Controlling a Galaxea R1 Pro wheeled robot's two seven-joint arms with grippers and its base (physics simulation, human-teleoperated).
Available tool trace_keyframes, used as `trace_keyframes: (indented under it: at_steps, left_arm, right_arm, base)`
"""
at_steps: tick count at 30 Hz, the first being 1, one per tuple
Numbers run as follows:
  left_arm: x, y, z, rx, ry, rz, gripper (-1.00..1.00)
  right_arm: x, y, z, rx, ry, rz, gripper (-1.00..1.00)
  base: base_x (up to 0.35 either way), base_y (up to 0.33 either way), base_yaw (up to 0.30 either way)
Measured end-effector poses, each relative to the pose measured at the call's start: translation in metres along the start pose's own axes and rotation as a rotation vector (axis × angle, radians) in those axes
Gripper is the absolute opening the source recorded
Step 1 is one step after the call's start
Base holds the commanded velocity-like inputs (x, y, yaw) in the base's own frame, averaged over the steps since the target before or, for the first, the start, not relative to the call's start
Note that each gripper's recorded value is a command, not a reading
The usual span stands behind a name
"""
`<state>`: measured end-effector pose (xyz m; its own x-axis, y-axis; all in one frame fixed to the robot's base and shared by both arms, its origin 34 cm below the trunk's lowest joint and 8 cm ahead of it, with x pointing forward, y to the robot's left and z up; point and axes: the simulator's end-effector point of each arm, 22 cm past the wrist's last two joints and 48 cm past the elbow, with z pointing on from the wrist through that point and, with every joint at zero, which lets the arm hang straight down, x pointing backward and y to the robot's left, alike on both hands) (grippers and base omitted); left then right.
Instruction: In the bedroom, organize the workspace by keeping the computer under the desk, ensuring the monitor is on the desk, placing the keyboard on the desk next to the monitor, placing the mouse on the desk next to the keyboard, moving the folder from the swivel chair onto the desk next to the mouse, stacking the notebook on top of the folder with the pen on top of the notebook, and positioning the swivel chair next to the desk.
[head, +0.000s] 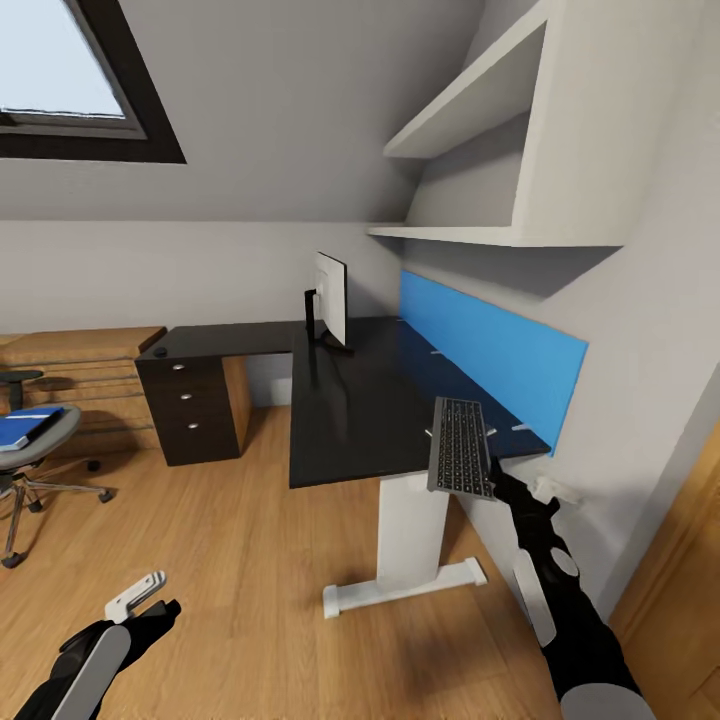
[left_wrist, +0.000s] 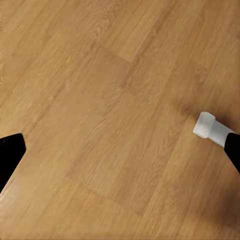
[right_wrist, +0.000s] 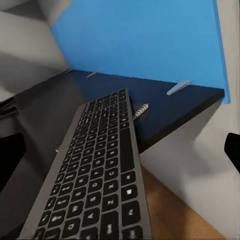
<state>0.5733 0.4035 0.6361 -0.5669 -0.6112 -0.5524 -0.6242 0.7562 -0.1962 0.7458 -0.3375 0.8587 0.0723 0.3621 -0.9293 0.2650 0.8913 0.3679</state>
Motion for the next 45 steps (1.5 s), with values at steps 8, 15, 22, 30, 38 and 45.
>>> trace_keyframes:
  at_steps: [8, 15, 22, 30, 38, 45]
  left_arm:
    - [0.000, 0.000, 0.000, 0.000, 0.001, 0.001, 1.00]
    - [0.000, 0.000, 0.000, 0.002, 0.000, 0.001, 1.00]
    - [-0.001, -0.002, 0.000, 0.008, -0.007, 0.002, 1.00]
    - [0.008, 0.001, 0.011, 0.009, -0.008, 0.000, 1.00]
    - [0.032, -0.010, 0.021, 0.033, 0.014, -0.015, 1.00]
    - [0.041, -0.007, 0.031, 0.032, 0.015, -0.014, 1.00]
  right_arm:
    - [0.008, -0.002, -0.004, 0.008, 0.015, 0.063, 1.00]
    - [0.016, 0.002, -0.006, 0.008, 0.029, 0.079, 1.00]
    - [0.026, 0.007, -0.008, 0.008, 0.044, 0.109, 1.00]
    - [0.045, -0.004, -0.009, 0.031, 0.058, 0.229, 1.00]
    - [0.065, -0.017, -0.010, 0.076, 0.079, 0.637, 1.00]
    - [0.079, -0.020, -0.012, 0.074, 0.082, 0.674, 1.00]
  base:
    - [-0.294, 0.000, 0.000]
    - [-0.153, 0.000, 0.000]
    - [-0.008, 0.000, 0.000]
    - [0.000, 0.000, 0.000]
    - [0.000, 0.000, 0.000]
    - [0.000, 0.000, 0.000]
